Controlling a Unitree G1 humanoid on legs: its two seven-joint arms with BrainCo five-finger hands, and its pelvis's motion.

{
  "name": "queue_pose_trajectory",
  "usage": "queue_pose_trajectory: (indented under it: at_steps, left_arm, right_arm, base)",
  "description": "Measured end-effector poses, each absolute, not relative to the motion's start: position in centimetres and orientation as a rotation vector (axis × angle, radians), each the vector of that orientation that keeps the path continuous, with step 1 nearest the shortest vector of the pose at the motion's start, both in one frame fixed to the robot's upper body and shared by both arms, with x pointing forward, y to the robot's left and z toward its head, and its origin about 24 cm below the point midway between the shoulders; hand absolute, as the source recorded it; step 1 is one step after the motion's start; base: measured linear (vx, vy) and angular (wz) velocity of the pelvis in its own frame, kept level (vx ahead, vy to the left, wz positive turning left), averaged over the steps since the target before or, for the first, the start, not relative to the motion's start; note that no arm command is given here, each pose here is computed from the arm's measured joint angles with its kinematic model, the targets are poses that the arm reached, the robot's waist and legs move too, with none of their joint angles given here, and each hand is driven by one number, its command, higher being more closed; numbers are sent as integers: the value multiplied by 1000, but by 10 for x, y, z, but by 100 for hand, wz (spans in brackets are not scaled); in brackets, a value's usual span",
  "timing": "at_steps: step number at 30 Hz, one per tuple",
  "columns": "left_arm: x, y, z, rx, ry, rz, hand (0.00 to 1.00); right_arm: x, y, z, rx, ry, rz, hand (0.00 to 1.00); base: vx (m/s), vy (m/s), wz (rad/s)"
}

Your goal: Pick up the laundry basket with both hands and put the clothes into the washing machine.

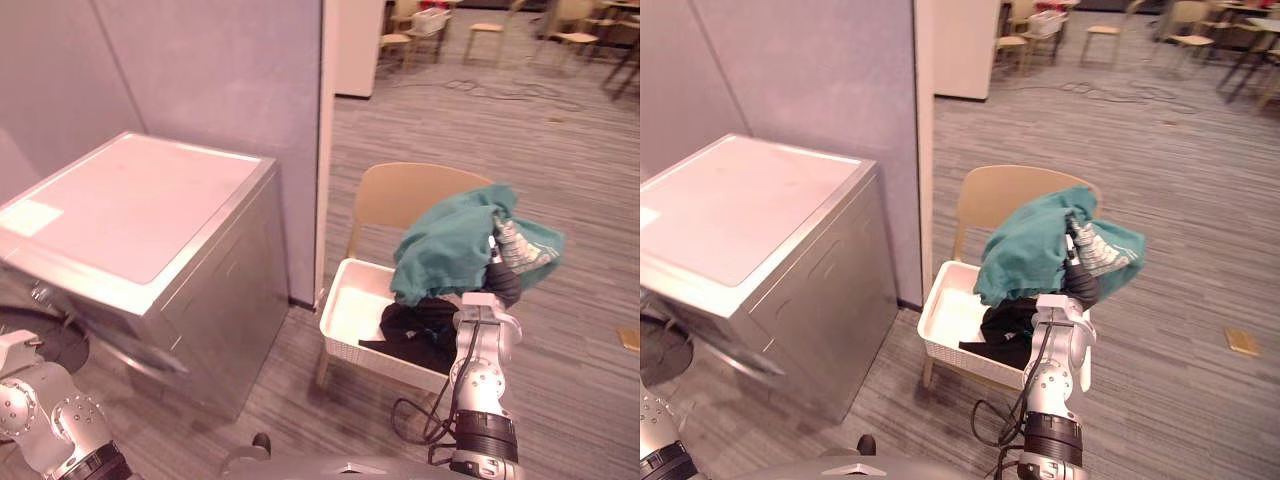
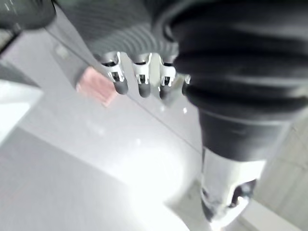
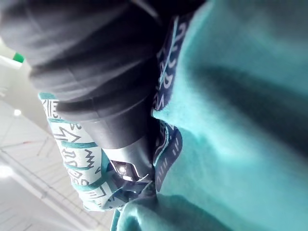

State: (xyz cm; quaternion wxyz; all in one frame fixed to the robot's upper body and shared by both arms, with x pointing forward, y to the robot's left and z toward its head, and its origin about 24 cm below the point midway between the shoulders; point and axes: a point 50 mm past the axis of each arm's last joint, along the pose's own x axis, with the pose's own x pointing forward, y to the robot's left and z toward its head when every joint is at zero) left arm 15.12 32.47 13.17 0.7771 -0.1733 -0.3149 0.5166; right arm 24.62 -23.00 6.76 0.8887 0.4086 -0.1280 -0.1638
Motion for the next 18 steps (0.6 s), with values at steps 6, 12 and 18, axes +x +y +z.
queue_pose_trajectory:
  at_steps: [6, 12, 18]
  left_arm:
    - [208, 252, 137, -415, -602, 626, 0]
    - [244, 109, 90, -439, -233, -124, 0]
    - [243, 46, 60, -376, -25, -443, 0]
  right_arm:
    - [232, -204, 41, 798, -98, -209, 100]
    - [232, -180, 43, 809, -63, -83, 100]
    - [231, -169, 54, 810, -72, 15, 100]
  base:
    - [-68, 31, -45]
    - [-45, 20, -25]
    - [28, -2, -21]
